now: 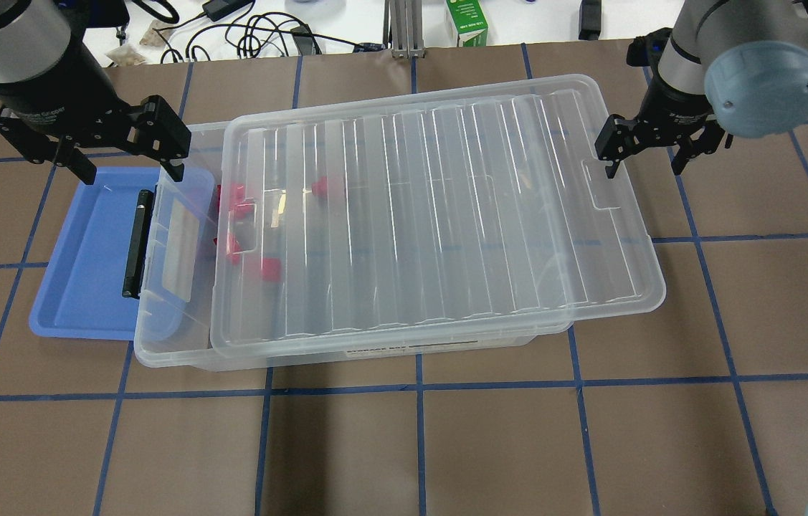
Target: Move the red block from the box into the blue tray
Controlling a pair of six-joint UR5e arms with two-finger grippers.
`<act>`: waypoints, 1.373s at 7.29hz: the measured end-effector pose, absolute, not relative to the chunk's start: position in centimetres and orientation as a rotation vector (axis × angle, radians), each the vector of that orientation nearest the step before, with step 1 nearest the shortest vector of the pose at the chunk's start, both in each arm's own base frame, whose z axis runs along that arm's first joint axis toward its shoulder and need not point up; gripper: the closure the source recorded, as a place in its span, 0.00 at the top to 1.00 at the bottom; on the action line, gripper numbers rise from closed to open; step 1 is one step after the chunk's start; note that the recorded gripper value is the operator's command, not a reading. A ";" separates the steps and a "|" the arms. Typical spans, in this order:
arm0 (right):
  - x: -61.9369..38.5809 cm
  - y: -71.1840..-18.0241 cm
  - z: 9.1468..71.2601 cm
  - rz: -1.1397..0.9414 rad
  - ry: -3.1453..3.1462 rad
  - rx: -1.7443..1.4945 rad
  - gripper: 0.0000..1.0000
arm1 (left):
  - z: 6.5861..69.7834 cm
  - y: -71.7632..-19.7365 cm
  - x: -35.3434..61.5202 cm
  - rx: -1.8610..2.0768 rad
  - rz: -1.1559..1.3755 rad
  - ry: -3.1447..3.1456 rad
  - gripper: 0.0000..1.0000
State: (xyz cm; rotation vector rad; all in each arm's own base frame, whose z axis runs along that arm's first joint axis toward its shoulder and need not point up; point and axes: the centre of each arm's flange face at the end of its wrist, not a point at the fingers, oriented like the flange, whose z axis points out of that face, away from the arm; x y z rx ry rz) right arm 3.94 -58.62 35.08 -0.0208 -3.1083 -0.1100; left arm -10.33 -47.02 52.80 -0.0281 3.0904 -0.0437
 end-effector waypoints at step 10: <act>-2.6 -59.5 36.8 -0.079 -3.070 0.027 1.00 | 52.6 -47.1 -10.3 -0.029 -0.035 3.091 1.00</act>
